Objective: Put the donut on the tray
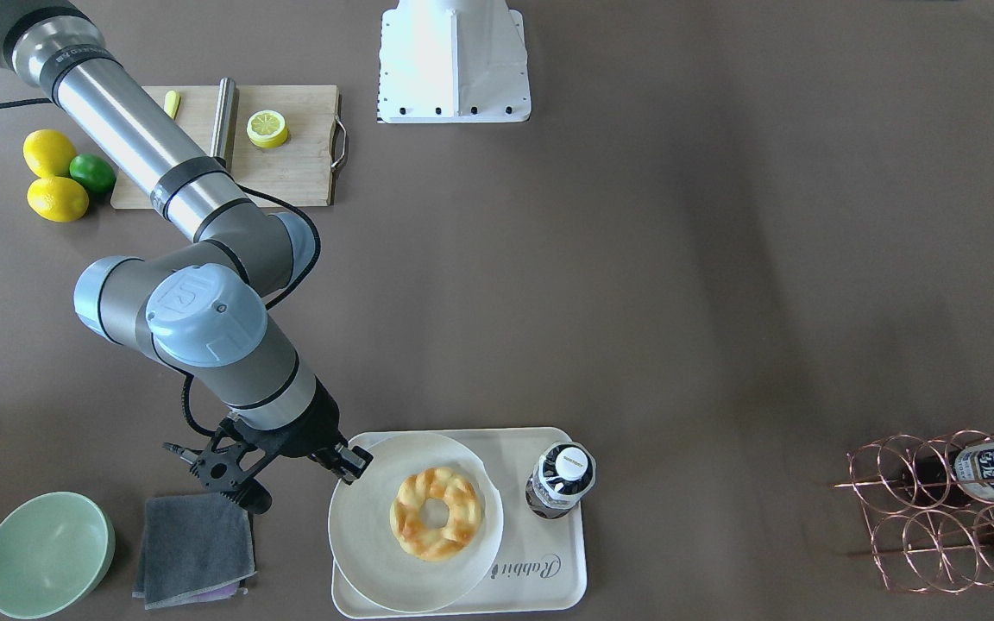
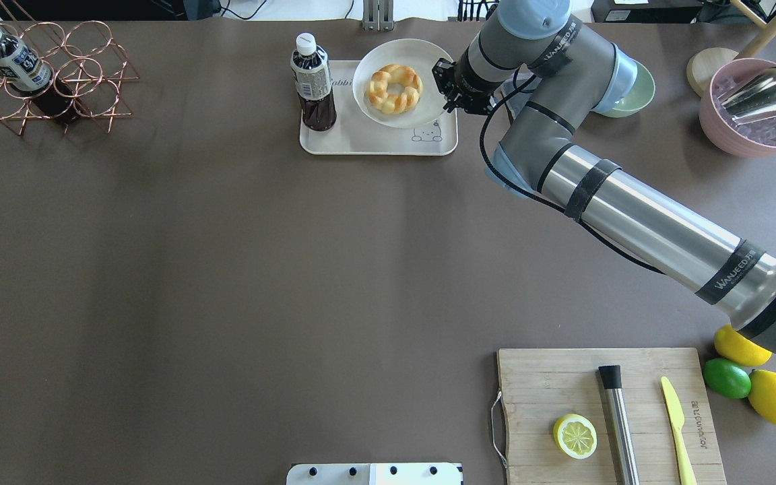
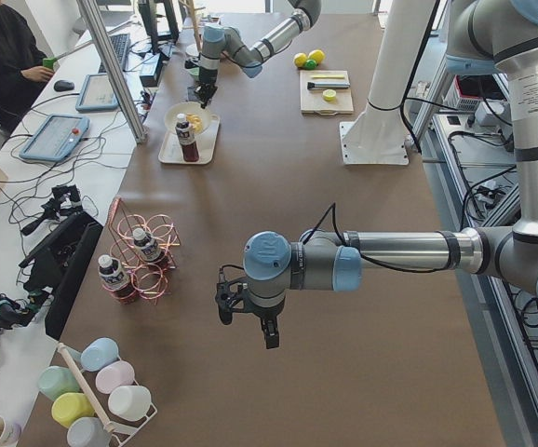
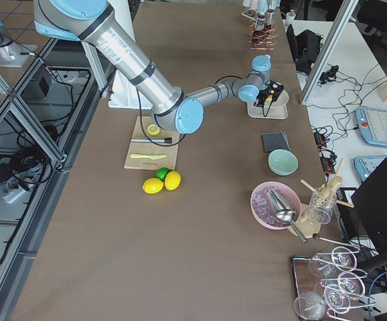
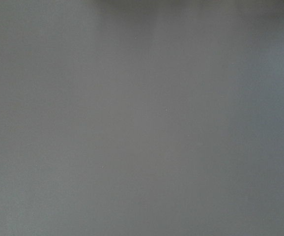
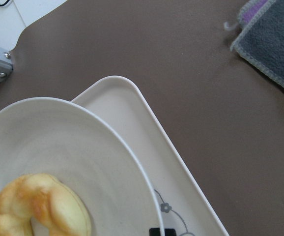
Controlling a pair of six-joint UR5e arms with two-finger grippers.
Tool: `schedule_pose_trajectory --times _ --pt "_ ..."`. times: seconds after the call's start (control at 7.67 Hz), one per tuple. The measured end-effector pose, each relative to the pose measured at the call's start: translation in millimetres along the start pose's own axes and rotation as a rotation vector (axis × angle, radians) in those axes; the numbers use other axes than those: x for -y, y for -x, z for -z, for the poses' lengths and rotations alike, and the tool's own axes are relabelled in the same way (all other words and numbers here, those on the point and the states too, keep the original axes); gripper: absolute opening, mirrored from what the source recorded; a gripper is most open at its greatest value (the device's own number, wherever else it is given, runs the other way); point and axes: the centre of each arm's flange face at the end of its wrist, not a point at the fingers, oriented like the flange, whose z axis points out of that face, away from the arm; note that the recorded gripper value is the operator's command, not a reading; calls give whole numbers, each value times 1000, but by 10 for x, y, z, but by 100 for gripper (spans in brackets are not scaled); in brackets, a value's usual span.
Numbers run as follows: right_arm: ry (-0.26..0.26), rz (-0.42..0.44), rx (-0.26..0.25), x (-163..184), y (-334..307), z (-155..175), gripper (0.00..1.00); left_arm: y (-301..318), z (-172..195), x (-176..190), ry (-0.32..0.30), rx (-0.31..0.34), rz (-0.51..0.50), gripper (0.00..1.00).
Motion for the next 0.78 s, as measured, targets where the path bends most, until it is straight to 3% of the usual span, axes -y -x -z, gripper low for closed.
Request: schedule_pose_trajectory --times 0.13,0.52,0.78 --pt "-7 -10 6 -41 52 -6 99 1 -1 0 0 0 0 98" --pt "-40 -52 59 -148 123 -20 100 5 -8 -1 2 0 1 98" --pt "-54 -52 66 -168 116 -40 100 1 -9 2 3 1 1 98"
